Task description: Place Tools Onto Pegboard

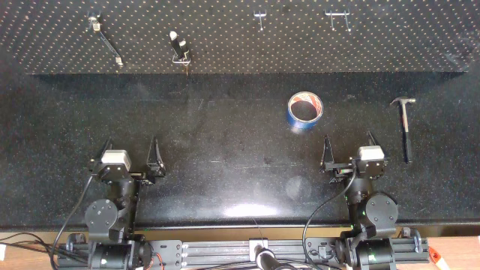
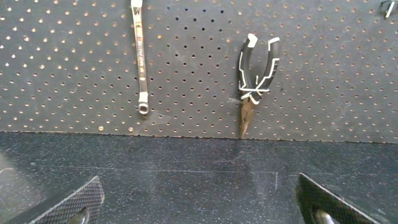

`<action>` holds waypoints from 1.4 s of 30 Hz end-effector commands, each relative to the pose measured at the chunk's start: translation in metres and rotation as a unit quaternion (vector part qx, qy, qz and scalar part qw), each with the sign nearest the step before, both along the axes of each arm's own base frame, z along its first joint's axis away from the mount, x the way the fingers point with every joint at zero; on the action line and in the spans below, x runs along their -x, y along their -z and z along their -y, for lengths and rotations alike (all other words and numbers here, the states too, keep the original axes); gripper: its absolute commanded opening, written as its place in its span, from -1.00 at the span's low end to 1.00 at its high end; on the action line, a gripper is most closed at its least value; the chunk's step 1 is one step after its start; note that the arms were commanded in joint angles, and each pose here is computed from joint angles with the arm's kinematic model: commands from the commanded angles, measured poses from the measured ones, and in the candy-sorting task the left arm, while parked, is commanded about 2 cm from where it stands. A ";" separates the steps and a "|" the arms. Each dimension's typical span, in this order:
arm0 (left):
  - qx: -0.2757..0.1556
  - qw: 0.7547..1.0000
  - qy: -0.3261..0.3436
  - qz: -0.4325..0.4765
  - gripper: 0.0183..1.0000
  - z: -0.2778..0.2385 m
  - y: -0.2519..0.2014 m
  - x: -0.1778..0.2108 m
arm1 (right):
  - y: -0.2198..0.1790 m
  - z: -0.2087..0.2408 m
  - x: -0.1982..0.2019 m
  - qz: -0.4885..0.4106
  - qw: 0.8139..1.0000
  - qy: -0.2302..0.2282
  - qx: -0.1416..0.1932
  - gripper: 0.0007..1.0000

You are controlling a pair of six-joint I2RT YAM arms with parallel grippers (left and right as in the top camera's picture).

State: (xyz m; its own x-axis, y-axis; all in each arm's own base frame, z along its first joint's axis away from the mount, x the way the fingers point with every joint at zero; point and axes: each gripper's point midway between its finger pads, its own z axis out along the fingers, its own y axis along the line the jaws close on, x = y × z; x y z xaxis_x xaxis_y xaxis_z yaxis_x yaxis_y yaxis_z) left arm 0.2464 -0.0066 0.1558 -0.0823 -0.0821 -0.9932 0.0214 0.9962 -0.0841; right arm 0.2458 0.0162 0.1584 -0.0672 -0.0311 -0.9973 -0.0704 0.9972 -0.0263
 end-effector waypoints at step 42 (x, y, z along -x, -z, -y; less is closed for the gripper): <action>0.003 1.000 0.005 0.000 0.99 0.002 0.001 0.001 | 0.044 -0.098 -0.091 -0.536 0.843 -0.043 -0.029 0.92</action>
State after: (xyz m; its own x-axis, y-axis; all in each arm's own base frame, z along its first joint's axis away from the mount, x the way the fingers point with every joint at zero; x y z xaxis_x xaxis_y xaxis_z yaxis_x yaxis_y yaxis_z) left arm 0.2463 -0.0066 0.1561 -0.0808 -0.0821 -0.9933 0.0215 0.9962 -0.0841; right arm 0.3236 0.1138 0.1194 -0.9208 -0.0830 -0.3811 -0.1547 0.9747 0.1613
